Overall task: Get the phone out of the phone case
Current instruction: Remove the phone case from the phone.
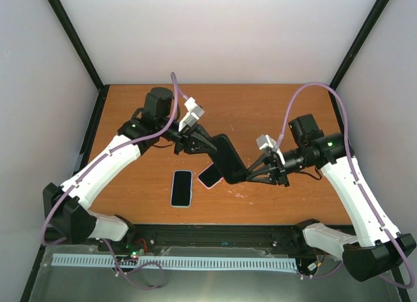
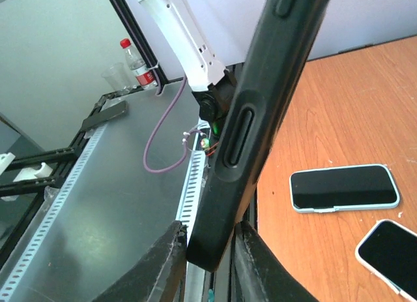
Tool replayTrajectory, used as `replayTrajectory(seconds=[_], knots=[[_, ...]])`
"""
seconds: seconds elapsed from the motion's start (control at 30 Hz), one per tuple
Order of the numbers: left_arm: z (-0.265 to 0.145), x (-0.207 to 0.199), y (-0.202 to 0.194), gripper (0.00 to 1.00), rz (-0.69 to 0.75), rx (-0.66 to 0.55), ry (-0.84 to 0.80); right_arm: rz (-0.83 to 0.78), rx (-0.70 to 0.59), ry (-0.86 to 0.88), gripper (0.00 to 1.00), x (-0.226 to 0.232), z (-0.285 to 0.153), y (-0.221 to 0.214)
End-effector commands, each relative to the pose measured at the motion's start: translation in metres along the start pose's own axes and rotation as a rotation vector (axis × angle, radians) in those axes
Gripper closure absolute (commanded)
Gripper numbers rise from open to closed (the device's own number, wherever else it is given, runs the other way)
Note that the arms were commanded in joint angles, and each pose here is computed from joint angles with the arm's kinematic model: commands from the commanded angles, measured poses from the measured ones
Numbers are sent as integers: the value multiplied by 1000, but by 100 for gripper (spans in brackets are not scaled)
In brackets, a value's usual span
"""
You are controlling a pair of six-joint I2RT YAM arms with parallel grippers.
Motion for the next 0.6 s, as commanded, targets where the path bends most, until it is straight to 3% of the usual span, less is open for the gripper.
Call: replayTrajectory(seconds=[0.0,0.37,0.57], knots=[[-2,-7,7,100,55,-10,-88,-59,-31,16,80,10,-2,9],[-9,-34,23,100,61,13,-405,-168,-71,105,87,32,1,20],[-17,-60,52,100,116,-108,-523,-234,-59,80,93,31,0,23]])
Point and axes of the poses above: each gripper's point midway between its finger pads, its own z axis out along the fingers, its own x axis along the line the jaws close on, y = z × x, the point moved 7 cm from there along -z, back along the fingers, and after that the axes turned 1 degree about -z, right-handed, at the moved point
